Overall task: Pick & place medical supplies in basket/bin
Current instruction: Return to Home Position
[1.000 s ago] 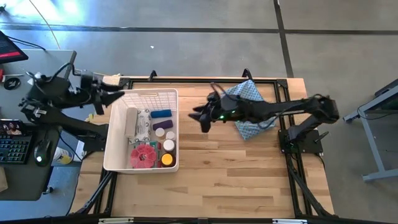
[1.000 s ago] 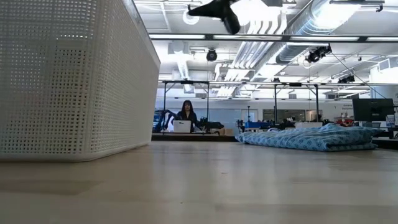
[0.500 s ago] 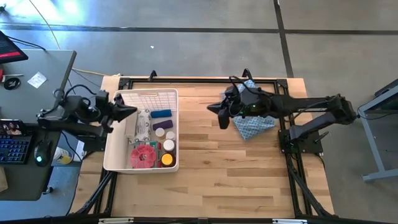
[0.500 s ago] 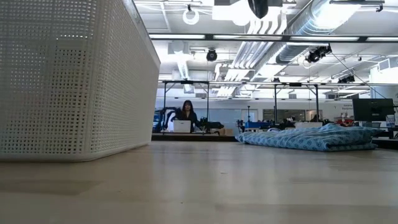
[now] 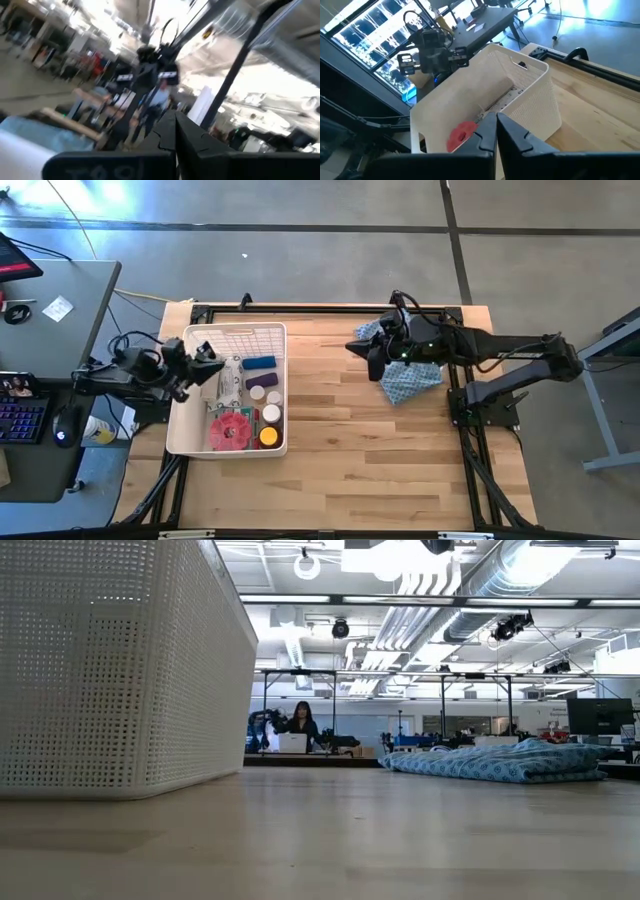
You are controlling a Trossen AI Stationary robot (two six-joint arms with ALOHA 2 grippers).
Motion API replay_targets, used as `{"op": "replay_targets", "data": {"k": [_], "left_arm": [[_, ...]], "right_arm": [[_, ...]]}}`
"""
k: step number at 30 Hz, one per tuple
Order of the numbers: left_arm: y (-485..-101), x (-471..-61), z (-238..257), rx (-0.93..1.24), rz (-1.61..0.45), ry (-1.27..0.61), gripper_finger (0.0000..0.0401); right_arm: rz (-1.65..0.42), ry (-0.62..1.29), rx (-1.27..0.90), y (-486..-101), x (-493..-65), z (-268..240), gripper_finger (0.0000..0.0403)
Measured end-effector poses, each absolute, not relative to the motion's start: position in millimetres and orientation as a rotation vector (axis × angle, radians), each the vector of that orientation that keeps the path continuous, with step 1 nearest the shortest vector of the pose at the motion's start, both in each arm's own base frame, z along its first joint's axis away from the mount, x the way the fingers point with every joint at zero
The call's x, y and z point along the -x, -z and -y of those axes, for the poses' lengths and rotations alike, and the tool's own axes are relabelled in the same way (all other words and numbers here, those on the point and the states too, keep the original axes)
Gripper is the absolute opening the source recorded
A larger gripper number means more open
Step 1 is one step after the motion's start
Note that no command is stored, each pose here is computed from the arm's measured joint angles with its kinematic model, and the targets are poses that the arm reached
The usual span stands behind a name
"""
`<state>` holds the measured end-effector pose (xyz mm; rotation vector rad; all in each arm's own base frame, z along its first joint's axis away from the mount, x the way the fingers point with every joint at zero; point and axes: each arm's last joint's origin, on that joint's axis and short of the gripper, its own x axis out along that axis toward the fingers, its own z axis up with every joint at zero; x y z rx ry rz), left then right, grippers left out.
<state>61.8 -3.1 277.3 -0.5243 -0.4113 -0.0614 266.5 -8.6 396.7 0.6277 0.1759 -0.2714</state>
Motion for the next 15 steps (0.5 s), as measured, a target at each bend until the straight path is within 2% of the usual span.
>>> {"op": "replay_targets", "data": {"k": [7, 15], "left_arm": [[-270.6, -65.3, 4.2, 0.507, 0.519, 0.105, 0.0021], [-259.7, -70.5, 5.7, 0.453, 0.511, 0.122, 0.0026]], "right_arm": [[-0.178, 0.278, -0.669, -399.0, -259.8, 6.9, 0.0001], [-0.198, 0.274, -0.687, -397.3, -259.0, 0.3, 0.0001]]}}
